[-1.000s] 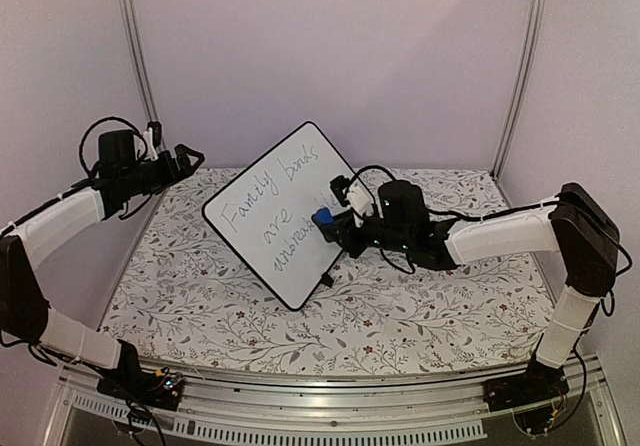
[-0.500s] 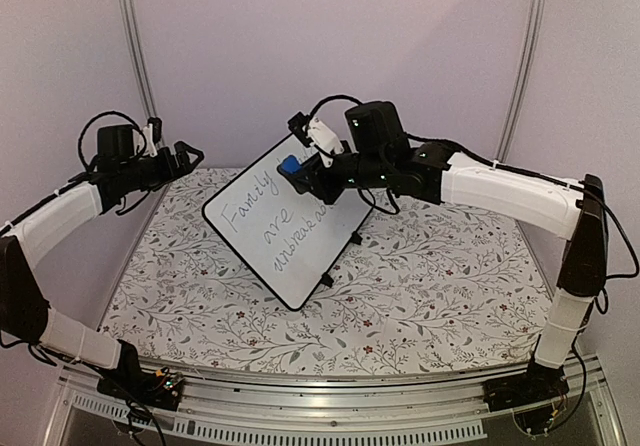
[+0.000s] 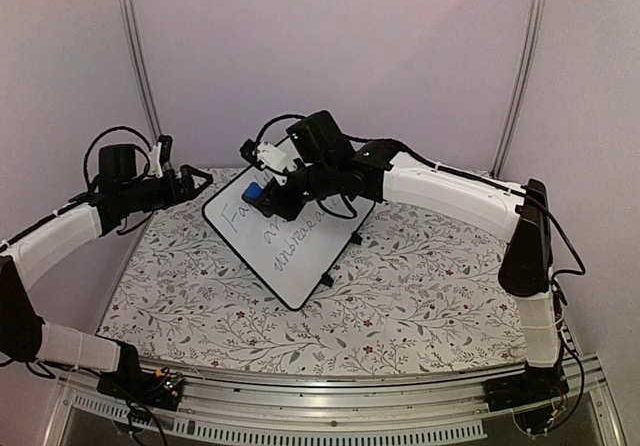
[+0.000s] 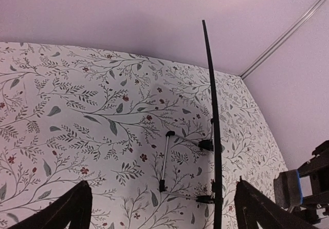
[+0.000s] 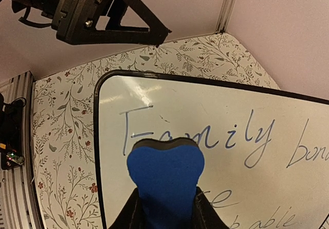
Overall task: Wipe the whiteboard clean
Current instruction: Move the whiteboard to the center of the board.
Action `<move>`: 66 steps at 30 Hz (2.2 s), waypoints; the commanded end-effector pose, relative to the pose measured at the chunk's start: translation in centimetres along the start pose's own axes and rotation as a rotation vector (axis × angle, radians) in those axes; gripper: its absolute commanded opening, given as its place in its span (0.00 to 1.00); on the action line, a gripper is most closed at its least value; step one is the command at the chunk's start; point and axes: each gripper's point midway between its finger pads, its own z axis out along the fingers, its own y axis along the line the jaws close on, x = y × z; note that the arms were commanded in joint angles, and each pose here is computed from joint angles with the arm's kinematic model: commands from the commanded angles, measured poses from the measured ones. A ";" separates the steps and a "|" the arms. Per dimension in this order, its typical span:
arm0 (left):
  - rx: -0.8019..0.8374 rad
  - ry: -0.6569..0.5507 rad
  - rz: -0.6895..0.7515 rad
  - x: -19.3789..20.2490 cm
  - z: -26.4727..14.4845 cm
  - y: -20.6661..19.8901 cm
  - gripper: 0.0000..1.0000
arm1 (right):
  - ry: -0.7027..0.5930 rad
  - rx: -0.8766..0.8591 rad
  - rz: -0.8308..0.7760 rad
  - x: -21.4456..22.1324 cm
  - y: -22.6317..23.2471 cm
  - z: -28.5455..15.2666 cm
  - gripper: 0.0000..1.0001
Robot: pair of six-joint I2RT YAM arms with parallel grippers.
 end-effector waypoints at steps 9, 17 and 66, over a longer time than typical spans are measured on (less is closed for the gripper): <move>0.133 0.028 0.048 0.5 1.4 -2.9 0.90 | 0.089 0.079 0.025 4.0 -0.2 0.3 0.27; 0.097 0.016 0.041 -3.4 2.9 -2.6 0.90 | 0.081 0.143 0.026 5.5 -0.5 -4.6 0.27; 0.296 0.323 0.148 -1.3 17.3 -7.5 0.15 | 0.017 0.366 0.151 8.0 -7.0 -17.0 0.28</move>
